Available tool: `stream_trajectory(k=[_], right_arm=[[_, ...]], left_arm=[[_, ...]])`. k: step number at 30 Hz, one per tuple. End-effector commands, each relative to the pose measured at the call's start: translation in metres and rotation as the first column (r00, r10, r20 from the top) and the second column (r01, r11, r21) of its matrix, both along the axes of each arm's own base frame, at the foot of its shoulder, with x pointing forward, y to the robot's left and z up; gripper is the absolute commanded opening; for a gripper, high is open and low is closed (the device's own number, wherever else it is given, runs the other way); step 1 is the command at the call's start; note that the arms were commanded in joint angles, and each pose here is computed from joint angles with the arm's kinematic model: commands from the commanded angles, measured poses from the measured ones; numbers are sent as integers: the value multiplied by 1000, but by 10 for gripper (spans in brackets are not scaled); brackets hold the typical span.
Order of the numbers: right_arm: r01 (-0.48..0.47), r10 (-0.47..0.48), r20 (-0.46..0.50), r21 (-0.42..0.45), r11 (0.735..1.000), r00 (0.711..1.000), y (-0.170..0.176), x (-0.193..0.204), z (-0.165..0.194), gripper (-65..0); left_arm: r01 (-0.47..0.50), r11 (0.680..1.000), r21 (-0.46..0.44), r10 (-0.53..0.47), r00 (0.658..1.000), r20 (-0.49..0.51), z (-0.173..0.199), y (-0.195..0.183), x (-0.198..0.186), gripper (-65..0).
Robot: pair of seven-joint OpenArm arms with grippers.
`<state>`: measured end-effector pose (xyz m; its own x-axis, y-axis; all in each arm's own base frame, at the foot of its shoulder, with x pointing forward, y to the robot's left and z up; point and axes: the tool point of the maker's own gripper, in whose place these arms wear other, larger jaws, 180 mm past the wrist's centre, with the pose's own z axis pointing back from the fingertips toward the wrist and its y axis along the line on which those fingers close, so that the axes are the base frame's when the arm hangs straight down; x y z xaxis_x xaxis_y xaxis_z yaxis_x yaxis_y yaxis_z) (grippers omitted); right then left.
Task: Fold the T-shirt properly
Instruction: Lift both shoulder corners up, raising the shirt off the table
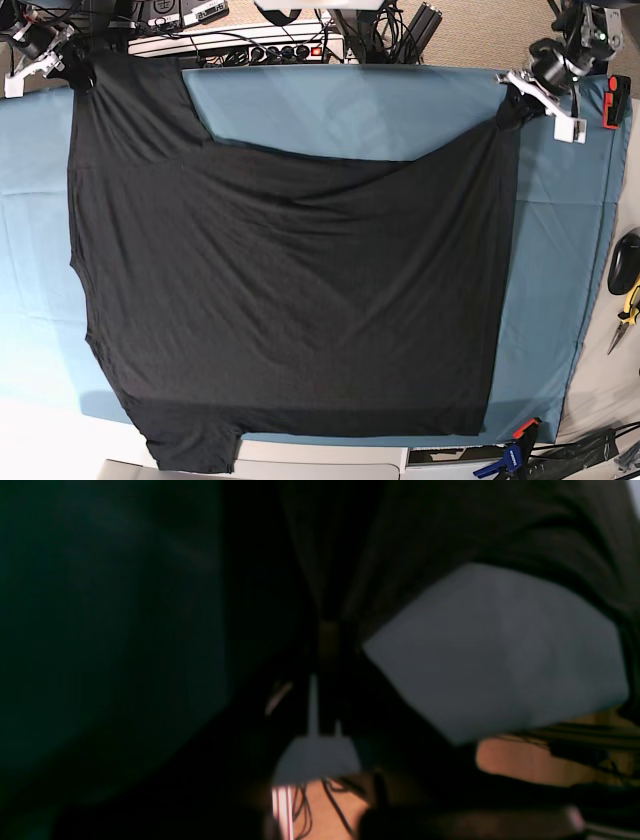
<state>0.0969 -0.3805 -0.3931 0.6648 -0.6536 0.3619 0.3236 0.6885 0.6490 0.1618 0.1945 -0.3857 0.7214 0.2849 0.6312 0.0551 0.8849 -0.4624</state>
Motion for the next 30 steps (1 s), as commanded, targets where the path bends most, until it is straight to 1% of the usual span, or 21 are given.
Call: stream_trajectory(k=[1, 8, 17, 23, 25, 30], right_arm=[[-9, 9, -10, -28, 1000, 1000, -9, -2, 7, -650], [-9, 7, -49, -28, 1000, 999, -10, -18, 3, -650], [-24, 18, -116, -43, 999, 993, -15, -40, 3, -650], [-56, 42, -132, -101, 993, 990, -36, -37, 20, -650], [-49, 34, -117, -130, 990, 993, -47, -32, 29, -650], [-32, 17, -75, -201, 979, 997, -72, -20, 55, -650]], left_arm=[[16, 1000, 1, -16, 1000, 27, 11, -1, 0, -650], [65, 998, 19, -66, 997, 46, 29, -14, -12, -650], [66, 998, 13, -66, 998, -12, 21, -15, -33, -650], [74, 997, 20, -73, 997, -22, 23, -13, -41, -650], [77, 996, 36, -76, 997, -11, 29, -10, -41, -650], [50, 995, 87, -53, 998, 32, 49, 7, -36, -650]])
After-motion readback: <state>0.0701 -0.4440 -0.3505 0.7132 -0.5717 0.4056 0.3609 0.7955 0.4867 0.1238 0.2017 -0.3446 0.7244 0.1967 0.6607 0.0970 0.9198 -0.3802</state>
